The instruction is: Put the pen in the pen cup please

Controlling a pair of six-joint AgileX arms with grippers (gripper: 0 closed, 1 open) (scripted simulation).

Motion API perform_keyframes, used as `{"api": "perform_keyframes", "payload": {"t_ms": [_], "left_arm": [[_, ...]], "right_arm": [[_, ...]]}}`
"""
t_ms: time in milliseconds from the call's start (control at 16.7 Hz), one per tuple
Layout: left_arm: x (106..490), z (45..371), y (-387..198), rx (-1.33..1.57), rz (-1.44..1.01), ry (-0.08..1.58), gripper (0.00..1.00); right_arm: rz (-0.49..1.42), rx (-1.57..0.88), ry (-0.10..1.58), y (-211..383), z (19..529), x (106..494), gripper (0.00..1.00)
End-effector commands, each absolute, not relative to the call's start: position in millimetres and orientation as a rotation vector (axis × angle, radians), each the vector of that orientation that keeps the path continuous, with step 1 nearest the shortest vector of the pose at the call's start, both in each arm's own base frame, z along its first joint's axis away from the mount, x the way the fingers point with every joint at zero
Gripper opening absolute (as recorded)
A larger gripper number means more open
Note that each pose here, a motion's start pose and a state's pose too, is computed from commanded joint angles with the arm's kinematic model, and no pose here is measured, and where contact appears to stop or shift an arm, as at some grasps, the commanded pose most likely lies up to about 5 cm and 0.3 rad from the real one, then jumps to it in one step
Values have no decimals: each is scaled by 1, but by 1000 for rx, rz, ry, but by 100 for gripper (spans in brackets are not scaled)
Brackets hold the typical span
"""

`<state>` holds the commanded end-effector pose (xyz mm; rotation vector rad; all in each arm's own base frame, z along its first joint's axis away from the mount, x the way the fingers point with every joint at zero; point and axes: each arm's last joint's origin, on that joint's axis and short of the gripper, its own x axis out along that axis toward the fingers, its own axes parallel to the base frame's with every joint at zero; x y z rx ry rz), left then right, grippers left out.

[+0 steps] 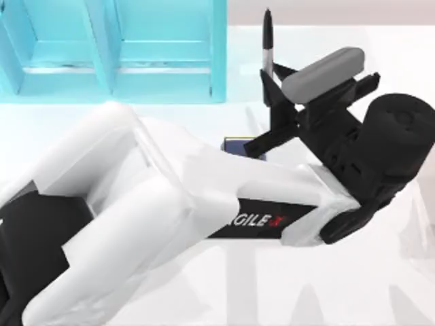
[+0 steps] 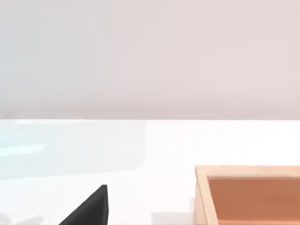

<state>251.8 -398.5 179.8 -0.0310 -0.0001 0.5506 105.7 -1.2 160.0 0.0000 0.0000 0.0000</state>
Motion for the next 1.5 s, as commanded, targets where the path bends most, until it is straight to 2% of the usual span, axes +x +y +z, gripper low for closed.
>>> {"api": "perform_keyframes", "payload": {"t_ms": [360, 1140, 1500], "left_arm": [[249, 183, -394, -1, 554, 6, 0], [249, 183, -394, -1, 554, 6, 98], [249, 183, -394, -1, 554, 6, 100]], "right_arm": [[0, 0, 0, -1, 160, 106, 100], [0, 0, 0, -1, 160, 106, 100], [0, 0, 0, -1, 160, 106, 100]]}}
